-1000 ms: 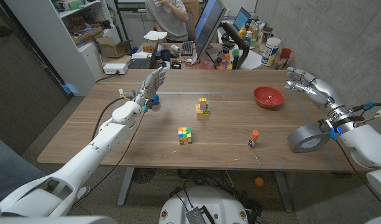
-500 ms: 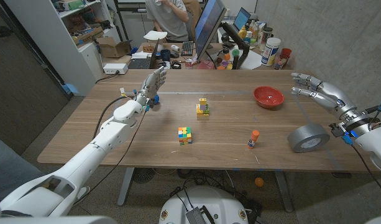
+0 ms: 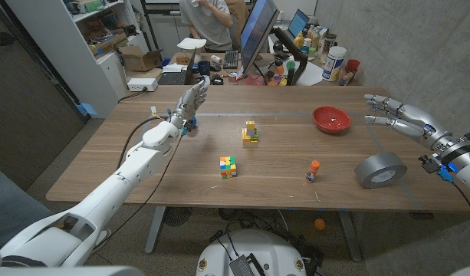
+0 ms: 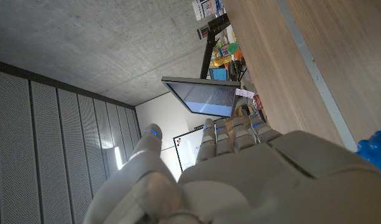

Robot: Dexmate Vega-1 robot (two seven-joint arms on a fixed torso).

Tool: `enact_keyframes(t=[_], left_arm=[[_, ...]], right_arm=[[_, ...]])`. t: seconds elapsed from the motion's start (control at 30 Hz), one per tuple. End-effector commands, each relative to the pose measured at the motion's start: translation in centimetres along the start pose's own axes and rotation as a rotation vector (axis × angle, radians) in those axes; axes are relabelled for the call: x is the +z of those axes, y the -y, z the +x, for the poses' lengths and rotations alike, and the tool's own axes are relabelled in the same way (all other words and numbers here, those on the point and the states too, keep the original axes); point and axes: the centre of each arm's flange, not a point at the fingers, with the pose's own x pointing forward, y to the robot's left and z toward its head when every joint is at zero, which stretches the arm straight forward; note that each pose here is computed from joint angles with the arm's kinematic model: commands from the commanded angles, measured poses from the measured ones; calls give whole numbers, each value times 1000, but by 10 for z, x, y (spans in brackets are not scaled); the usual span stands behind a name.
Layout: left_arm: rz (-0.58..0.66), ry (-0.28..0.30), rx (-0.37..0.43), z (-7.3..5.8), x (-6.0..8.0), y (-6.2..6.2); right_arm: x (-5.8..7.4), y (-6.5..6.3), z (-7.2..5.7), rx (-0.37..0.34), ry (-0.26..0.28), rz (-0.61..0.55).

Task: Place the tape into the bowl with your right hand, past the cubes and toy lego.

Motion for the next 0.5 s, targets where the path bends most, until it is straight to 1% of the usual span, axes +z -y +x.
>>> enact_keyframes(t=[0.03,0.13,0.17,0.23,0.33,0.37,0.5], left_arm=[[2,-10,-16,7,-1,7],[5,-9,-15,8,-1,7],[13,-9,-11,8,-1,7],[48,-5,-1,8,1,8],[63,-1,8,8,3,8],[77,0,10,8,5,8],[80,-1,14,8,8,7]], right_arm=[[17,16,-5,58,-62,-144],[19,18,-5,75,-79,-167],[20,19,-4,88,-88,-180],[21,20,-4,94,-96,-195],[24,21,-4,106,-106,-211],[26,21,-4,123,-116,-231],[30,22,-6,152,-144,-297]])
